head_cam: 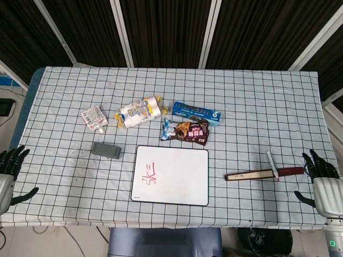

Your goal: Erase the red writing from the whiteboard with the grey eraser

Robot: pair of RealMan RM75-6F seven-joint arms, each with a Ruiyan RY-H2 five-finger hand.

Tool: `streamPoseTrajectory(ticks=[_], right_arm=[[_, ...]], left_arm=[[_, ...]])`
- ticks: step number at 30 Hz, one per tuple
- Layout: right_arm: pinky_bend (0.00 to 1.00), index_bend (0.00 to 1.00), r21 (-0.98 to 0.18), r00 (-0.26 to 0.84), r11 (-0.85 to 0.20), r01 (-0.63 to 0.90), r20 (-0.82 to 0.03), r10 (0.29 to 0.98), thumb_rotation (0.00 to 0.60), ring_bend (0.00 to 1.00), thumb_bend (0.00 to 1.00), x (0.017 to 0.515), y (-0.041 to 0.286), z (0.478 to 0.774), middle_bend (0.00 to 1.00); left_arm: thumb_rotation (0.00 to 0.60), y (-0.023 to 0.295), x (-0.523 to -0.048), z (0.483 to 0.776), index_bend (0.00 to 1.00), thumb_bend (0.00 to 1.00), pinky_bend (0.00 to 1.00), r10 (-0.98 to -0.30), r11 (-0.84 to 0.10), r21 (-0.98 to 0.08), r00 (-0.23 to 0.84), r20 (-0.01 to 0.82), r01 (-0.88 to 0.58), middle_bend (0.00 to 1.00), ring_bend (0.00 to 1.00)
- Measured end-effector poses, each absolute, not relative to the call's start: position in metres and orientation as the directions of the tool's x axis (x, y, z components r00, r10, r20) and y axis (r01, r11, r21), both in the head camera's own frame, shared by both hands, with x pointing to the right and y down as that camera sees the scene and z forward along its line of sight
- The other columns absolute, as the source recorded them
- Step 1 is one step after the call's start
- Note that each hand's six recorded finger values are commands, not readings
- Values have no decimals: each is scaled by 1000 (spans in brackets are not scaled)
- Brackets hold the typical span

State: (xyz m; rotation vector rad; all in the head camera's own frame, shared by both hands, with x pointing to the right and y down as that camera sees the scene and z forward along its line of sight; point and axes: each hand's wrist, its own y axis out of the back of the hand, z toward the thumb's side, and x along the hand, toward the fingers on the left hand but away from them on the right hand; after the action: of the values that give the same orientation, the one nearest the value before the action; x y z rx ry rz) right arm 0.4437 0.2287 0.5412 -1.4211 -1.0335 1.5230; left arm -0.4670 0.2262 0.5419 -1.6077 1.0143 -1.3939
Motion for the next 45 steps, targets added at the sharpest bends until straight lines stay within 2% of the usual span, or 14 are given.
streamPoseTrajectory(ticks=[11,17,24,30,41,45], right_arm=[[187,4,-931,-61,-363,-22,-362,930,600,130,56,443,230,544,5],[187,4,-929,-65,-370,-23,-368,928,600,131,55,443,230,545,6],[187,4,-926,-71,-377,-24,-374,925,600,134,55,443,230,546,14],[187,4,-926,-80,-377,-21,-374,924,600,134,55,444,230,546,14],[187,5,-926,-85,-378,-21,-375,923,600,134,55,445,229,546,15],[187,4,-925,-87,-379,-20,-376,923,600,134,56,445,229,546,14]], left_arm=[[600,197,-444,555,0,103,51,-895,-430,-902,140,424,-19,24,0],[600,164,-425,569,0,113,62,-871,-466,-884,161,465,36,27,0],[600,128,-398,592,0,185,73,-820,-531,-839,182,543,117,77,0],[600,105,-375,614,58,185,96,-778,-561,-805,210,593,194,120,0],[600,100,-347,650,125,156,100,-731,-583,-772,249,635,256,191,15],[600,101,-344,661,186,156,111,-719,-588,-761,256,647,273,222,29]])
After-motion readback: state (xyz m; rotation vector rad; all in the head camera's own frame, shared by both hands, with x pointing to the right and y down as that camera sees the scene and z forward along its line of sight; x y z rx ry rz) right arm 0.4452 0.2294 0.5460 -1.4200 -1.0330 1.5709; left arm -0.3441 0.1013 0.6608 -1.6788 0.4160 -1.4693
